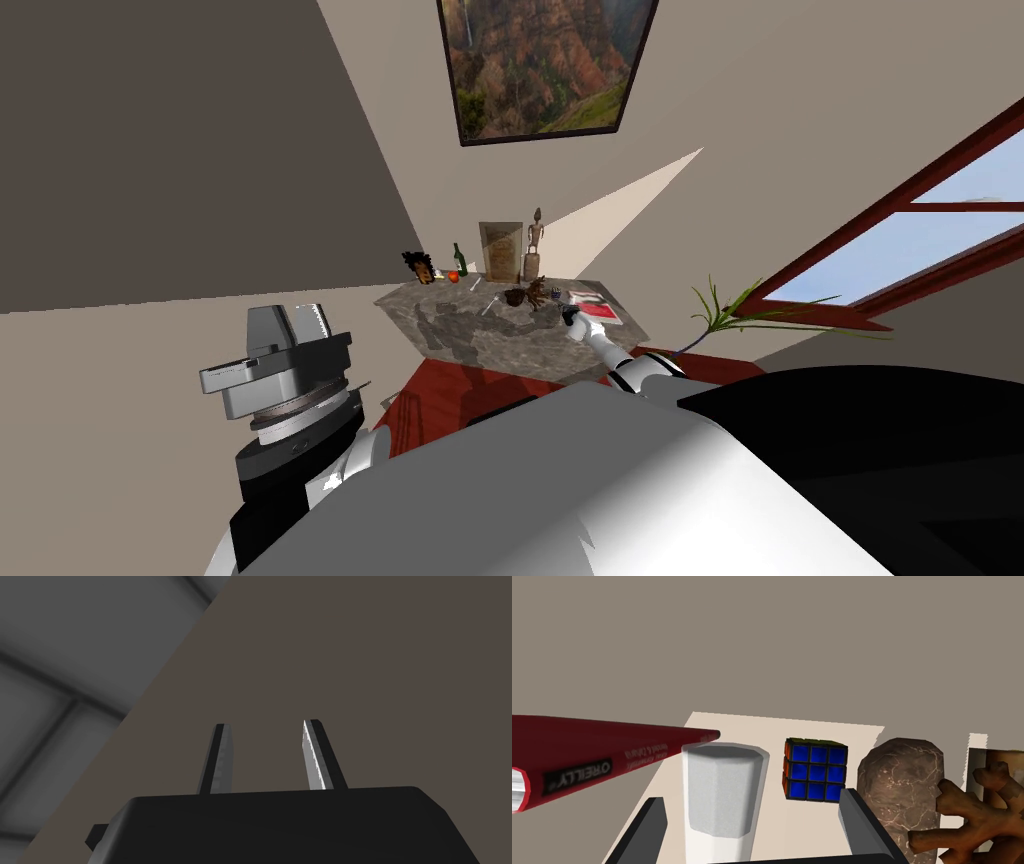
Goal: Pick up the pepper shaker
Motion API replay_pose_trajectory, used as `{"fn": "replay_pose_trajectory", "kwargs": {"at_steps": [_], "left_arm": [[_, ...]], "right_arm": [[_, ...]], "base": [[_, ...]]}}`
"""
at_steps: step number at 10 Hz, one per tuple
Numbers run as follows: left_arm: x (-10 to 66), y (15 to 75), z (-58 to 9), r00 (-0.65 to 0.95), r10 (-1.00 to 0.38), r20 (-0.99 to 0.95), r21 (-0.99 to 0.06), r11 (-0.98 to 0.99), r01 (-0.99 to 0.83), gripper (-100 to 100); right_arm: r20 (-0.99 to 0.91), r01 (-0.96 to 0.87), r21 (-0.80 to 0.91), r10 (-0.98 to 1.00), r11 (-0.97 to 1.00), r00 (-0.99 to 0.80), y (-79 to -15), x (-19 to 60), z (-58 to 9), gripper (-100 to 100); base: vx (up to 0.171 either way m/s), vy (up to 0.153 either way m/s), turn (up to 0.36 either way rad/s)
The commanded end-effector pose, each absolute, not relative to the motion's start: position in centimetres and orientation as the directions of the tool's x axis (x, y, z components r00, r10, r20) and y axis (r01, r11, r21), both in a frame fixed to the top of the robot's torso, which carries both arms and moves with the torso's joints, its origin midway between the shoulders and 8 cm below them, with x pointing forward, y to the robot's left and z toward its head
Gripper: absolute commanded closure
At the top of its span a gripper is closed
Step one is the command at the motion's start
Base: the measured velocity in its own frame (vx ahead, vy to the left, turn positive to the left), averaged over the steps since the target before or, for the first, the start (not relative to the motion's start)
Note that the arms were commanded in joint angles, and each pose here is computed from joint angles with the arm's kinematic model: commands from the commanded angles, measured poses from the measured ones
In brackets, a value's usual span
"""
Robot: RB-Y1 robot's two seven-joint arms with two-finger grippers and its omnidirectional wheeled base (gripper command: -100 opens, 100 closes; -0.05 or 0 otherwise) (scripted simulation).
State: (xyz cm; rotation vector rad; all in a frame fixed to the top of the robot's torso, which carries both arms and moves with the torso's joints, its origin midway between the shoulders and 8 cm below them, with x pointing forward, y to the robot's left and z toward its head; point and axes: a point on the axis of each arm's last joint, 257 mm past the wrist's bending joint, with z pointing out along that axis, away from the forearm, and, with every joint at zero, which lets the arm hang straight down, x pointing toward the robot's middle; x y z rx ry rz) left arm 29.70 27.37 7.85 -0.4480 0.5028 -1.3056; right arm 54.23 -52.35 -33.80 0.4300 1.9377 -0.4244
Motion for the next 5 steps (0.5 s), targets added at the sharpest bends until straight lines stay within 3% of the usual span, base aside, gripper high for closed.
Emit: {"fn": "replay_pose_trajectory", "kwargs": {"at_steps": [1, 3, 5], "left_arm": [[29.7, 27.4, 7.8, 0.185, -0.978, -0.097, -0.577, 0.207, 0.790, 0], [29.7, 27.4, 7.9, 0.185, -0.978, -0.097, -0.577, 0.207, 0.791, 0], [29.7, 27.4, 7.8, 0.185, -0.978, -0.097, -0.577, 0.207, 0.790, 0]], "right_arm": [[-0.922, 0.494, -0.069, 0.133, 0.867, -0.364, -52.4, 54.1, -33.9, -100], [-0.910, 0.541, -0.107, 0.137, 0.834, -0.391, -55.5, 52.5, -34.7, -100], [-0.914, 0.555, -0.073, 0.168, 0.828, -0.370, -55.5, 52.5, -34.7, -100]], "base": [[-0.016, -0.013, -0.051], [-0.086, -0.031, 0.374], [-0.041, -0.017, 0.007]]}}
